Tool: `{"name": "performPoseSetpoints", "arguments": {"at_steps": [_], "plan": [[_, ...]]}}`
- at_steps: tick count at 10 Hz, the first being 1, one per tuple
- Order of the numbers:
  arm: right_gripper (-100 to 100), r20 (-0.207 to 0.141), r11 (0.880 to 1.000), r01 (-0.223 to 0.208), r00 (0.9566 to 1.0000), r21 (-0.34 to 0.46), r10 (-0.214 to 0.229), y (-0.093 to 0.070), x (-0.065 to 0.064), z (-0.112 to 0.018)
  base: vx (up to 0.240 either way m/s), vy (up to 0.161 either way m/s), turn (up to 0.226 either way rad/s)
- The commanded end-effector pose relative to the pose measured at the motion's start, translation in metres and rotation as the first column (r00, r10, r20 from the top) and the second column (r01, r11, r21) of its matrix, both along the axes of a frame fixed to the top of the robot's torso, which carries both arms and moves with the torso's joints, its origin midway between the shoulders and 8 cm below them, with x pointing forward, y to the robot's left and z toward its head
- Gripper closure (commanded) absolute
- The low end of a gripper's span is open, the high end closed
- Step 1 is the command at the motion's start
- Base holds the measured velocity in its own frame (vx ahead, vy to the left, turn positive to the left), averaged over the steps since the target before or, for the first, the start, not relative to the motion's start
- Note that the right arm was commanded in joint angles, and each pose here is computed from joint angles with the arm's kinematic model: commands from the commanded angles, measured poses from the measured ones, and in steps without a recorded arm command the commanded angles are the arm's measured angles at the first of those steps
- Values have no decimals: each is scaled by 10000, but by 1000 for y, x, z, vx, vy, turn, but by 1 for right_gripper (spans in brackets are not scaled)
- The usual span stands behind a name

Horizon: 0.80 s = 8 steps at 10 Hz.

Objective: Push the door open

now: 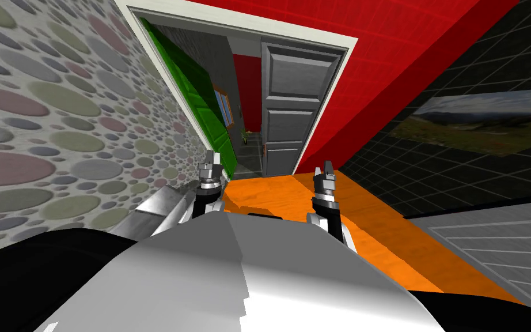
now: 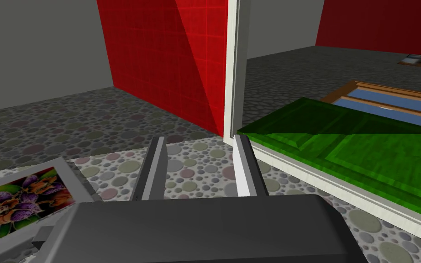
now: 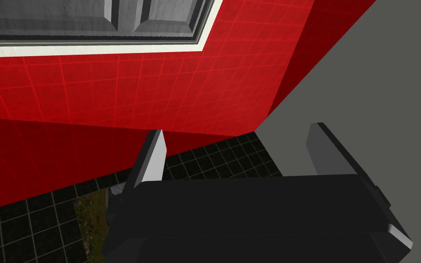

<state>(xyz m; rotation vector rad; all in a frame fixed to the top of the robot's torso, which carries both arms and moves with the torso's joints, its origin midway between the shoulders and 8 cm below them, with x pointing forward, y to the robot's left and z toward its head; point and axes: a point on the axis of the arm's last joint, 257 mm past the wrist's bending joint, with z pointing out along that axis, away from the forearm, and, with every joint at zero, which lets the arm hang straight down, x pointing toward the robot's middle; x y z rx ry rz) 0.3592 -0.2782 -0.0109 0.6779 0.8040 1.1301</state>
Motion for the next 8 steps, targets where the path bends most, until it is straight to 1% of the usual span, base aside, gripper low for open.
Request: {"name": "performPoseSetpoints", "arguments": {"at_steps": [1,5,8], "plan": [[-100,-7,10000,-37,10000,30,37,0,0,-1,272,-167,-9],[-100,-30,9999,-129,9999,107,129,0,1,-3,252,-170,-8],[-100,-53,9995,-222,9997,204,223,0,2,-6,208,-134,1]]}}
